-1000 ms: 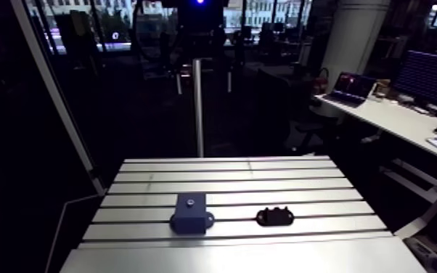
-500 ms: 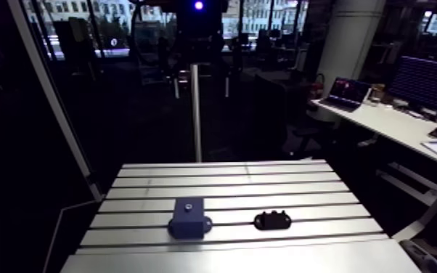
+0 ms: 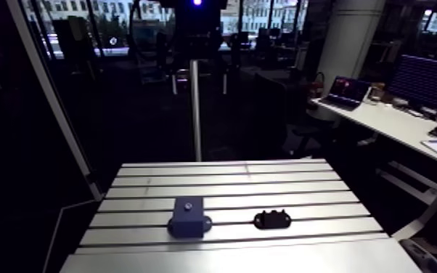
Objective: Pick up the M10 bolt and insert it into the hole until fully seated.
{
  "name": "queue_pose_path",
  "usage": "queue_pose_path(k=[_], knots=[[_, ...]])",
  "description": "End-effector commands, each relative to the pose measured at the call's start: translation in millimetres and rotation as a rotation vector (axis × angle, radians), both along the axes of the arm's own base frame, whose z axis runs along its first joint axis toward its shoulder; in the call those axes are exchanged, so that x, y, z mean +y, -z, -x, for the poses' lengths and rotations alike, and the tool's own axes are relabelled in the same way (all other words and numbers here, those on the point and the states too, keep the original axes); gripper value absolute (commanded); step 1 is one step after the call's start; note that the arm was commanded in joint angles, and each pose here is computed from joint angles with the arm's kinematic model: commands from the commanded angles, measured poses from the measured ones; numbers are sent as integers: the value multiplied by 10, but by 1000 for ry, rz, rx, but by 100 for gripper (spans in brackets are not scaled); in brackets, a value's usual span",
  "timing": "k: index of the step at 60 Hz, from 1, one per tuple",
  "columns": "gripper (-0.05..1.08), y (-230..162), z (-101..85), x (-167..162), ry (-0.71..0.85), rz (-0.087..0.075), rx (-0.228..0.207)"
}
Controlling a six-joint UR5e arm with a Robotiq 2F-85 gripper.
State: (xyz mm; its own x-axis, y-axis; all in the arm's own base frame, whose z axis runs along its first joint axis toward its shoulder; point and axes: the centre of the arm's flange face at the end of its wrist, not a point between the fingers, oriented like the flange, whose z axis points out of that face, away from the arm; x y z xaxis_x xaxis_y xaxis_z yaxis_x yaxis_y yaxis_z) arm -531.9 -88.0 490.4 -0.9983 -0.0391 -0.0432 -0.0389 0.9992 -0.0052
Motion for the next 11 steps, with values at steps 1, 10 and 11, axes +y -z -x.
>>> queue_pose_path(k=[1, 10, 11], knots=[[1, 48, 4, -1, 0, 2, -8], [1, 77, 14, 7, 1, 2, -12], [1, 84, 14, 15, 3, 2, -14]])
